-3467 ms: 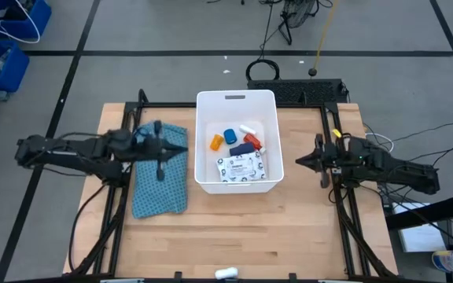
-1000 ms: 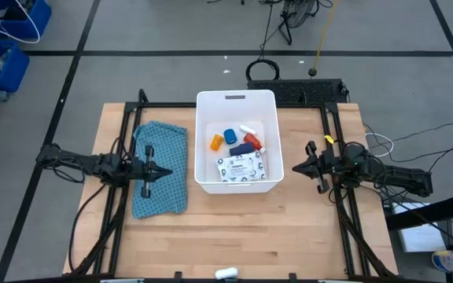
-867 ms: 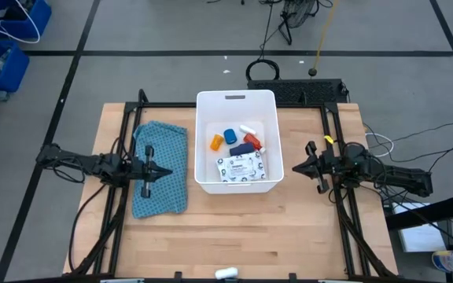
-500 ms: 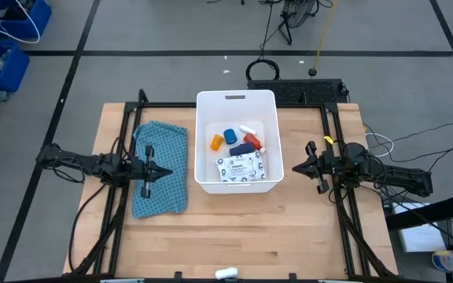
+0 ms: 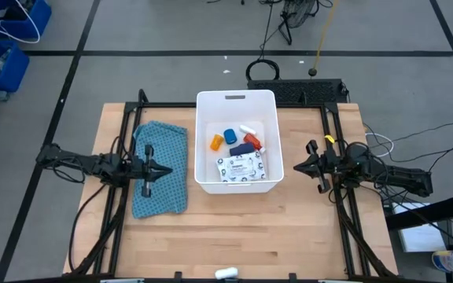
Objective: Pick & place medical supplies in basket/bin
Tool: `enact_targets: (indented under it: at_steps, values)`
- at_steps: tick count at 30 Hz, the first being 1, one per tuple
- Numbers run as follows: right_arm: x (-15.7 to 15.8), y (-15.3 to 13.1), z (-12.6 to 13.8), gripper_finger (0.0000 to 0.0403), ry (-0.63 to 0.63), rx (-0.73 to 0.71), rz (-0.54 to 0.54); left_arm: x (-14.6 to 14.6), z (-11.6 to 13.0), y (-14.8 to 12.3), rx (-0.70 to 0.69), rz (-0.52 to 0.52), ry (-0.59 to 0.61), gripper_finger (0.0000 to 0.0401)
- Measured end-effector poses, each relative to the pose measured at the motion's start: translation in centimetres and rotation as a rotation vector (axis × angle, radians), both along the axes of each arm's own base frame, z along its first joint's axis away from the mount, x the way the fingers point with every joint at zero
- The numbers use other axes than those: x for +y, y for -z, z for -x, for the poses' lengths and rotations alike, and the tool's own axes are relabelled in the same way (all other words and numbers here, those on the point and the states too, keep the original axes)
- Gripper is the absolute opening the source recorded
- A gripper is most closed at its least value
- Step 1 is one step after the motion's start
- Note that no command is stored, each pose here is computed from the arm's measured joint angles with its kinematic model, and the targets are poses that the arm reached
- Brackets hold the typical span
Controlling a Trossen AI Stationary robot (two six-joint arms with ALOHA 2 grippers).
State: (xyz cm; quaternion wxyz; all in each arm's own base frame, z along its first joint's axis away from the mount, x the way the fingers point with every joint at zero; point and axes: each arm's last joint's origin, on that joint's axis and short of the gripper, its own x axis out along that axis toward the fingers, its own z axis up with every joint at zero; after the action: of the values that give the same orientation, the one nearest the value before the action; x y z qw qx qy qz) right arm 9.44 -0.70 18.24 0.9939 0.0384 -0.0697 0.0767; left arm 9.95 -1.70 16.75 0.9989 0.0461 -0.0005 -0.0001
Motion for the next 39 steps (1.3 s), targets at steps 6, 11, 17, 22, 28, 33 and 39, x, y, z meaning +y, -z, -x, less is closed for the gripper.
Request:
enact_targets:
  at_steps: [6,11,17,22,28,33,39]
  values:
    - [0.00,0.03,0.00,0.0000,0.002,0.000,0.021,0.00,0.00,-0.05,-0.008,-0.001,0.000,0.0031]
    - [0.00,0.03,-0.01,0.0000,0.002,0.000,0.021,0.00,0.00,-0.10,-0.013,-0.003,0.000,0.0031]
    - [0.00,0.03,0.00,0.0000,0.002,0.000,0.021,0.00,0.00,-0.11,-0.014,-0.003,0.000,0.0031]
    - [0.00,0.04,-0.01,0.0000,0.002,0.000,0.021,0.00,0.00,-0.11,-0.014,-0.003,0.000,0.0031]
    - [0.00,0.04,-0.01,0.0000,0.002,0.000,0.021,0.00,0.00,-0.12,-0.015,-0.003,0.000,0.0031]
    - [0.00,0.04,-0.01,0.0000,0.001,0.000,0.021,0.00,0.00,-0.12,-0.015,-0.003,0.000,0.0031]
    - [0.01,0.04,-0.01,0.0000,0.001,0.000,0.021,0.00,0.00,-0.13,-0.016,-0.003,0.000,0.0031]
